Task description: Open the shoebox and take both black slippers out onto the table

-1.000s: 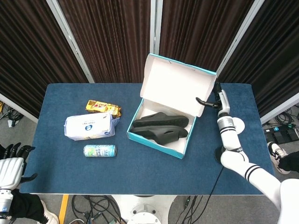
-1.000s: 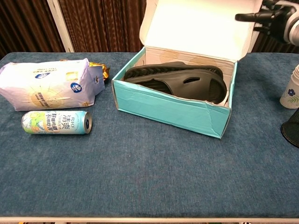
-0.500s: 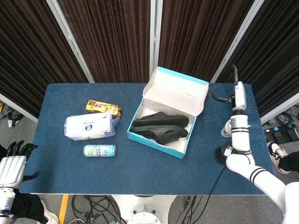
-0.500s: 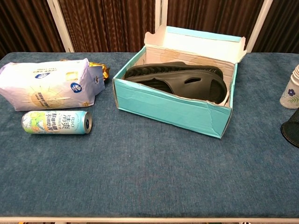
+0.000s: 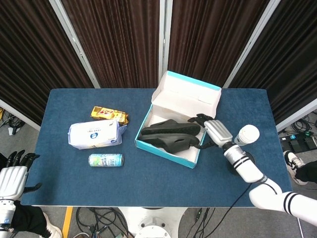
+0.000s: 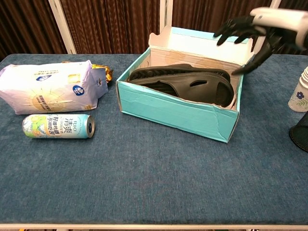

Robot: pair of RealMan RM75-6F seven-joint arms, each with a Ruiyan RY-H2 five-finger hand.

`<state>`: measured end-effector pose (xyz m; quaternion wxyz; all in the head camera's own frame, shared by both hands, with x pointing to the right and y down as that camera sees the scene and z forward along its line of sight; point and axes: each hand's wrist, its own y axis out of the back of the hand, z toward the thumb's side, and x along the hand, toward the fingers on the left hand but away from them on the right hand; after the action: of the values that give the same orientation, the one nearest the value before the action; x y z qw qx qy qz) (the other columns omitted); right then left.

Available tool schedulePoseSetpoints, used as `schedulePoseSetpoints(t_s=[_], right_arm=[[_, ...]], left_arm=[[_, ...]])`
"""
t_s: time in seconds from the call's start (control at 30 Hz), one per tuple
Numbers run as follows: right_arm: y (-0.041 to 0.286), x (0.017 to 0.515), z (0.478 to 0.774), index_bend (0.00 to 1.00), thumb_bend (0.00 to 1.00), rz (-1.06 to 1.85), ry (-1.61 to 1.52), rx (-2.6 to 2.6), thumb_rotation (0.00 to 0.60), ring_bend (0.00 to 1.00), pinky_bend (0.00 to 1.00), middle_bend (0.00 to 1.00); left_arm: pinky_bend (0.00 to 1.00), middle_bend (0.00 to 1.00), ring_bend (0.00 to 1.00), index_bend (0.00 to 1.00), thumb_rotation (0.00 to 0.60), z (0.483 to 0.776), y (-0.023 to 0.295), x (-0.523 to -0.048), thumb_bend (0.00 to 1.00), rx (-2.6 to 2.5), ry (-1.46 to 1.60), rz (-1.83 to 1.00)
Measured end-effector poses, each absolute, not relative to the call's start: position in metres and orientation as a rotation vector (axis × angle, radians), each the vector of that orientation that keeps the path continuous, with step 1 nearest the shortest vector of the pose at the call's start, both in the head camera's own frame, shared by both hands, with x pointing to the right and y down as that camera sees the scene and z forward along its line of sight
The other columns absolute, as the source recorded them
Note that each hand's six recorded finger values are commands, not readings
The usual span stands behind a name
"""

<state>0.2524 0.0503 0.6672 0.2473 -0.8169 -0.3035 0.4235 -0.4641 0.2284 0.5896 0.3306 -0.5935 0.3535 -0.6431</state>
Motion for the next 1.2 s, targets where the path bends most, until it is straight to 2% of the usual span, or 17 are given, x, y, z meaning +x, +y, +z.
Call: schedulePoseSetpoints(t_s=[0.3, 0.5, 0.97, 1.2], right_arm=[[0.066, 0.226, 0.687, 0.23, 0.00, 1.239, -0.648, -2.208, 0.600, 0.11, 0.21, 0.24], [0.065, 0.213, 0.693, 0.27, 0.00, 1.254, -0.643, -2.181, 0.600, 0.15, 0.25, 0.26], [0.064, 0.186, 0.706, 0.27, 0.00, 1.316, -0.607, -2.131, 0.600, 0.15, 0.31, 0.26], [0.069, 0.175, 0.711, 0.29, 0.06, 1.319, -0.589, -2.081, 0.600, 0.17, 0.41, 0.27]], left_arm=[[0.05, 0.16, 0.05, 0.20, 0.600, 0.594, 0.233, -0.472, 0.00, -1.554, 0.932, -1.698], [0.05, 0.16, 0.05, 0.20, 0.600, 0.595, 0.233, -0.474, 0.00, -1.556, 0.940, -1.692], [0.05, 0.16, 0.05, 0.20, 0.600, 0.601, 0.234, -0.477, 0.00, -1.574, 0.944, -1.693], [0.05, 0.16, 0.05, 0.20, 0.600, 0.605, 0.235, -0.479, 0.00, -1.582, 0.950, -1.698]])
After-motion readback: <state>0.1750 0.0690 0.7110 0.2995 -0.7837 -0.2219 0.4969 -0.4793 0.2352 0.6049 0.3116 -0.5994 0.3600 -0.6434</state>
